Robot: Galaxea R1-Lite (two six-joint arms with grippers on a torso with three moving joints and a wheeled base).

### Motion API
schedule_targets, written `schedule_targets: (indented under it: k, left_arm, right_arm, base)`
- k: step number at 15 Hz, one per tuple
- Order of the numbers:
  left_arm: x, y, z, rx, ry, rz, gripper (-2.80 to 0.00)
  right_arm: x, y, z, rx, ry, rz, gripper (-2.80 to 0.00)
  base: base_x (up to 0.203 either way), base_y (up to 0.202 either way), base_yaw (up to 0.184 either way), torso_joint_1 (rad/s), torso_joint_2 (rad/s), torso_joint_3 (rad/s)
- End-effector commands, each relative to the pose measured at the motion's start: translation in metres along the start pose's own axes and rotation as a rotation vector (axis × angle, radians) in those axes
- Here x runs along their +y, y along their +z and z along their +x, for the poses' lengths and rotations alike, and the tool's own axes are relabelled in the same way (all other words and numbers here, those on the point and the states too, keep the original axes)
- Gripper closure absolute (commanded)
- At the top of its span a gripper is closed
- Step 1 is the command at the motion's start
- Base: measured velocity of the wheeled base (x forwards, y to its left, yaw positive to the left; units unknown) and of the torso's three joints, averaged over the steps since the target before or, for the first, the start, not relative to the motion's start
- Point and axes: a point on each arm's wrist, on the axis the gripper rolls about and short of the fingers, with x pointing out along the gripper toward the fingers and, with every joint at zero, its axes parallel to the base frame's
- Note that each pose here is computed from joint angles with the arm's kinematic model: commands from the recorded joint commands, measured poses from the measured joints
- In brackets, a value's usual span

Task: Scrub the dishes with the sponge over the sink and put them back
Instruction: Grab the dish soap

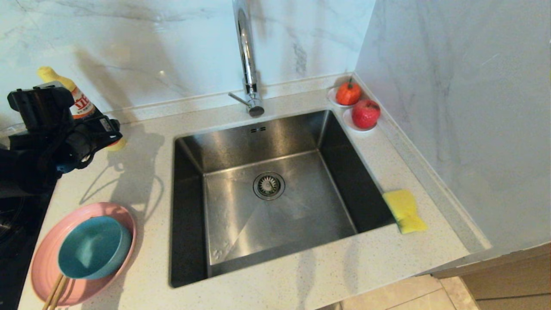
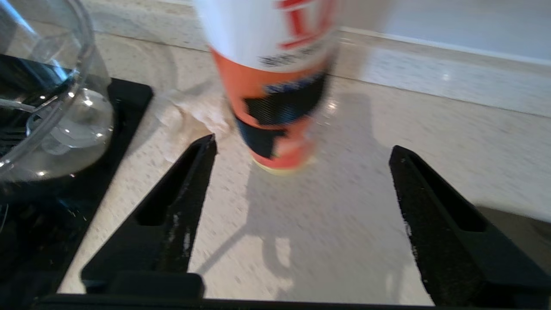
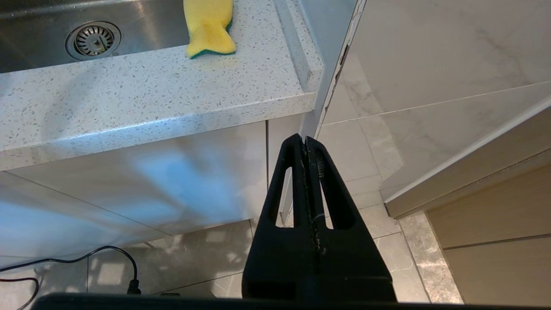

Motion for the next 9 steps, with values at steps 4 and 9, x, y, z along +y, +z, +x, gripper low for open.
schedule_targets:
  k: [4,9]
  left_arm:
    - [0.004,-0.013,0.032,-0.057,0.018,-0.027,-2.8]
    - [-0.003,-0.02,0.058,-0.079,0.011,-0.046,-2.8]
  right_arm:
    - [0.0,0.0,0.0,0.0,0.0,0.0,0.0]
    - [0.0,0.0,0.0,0.0,0.0,0.0,0.0]
  base:
    - [0.0,0.0,0.0,0.0,0.0,0.0]
    - [0.0,0.0,0.0,0.0,0.0,0.0]
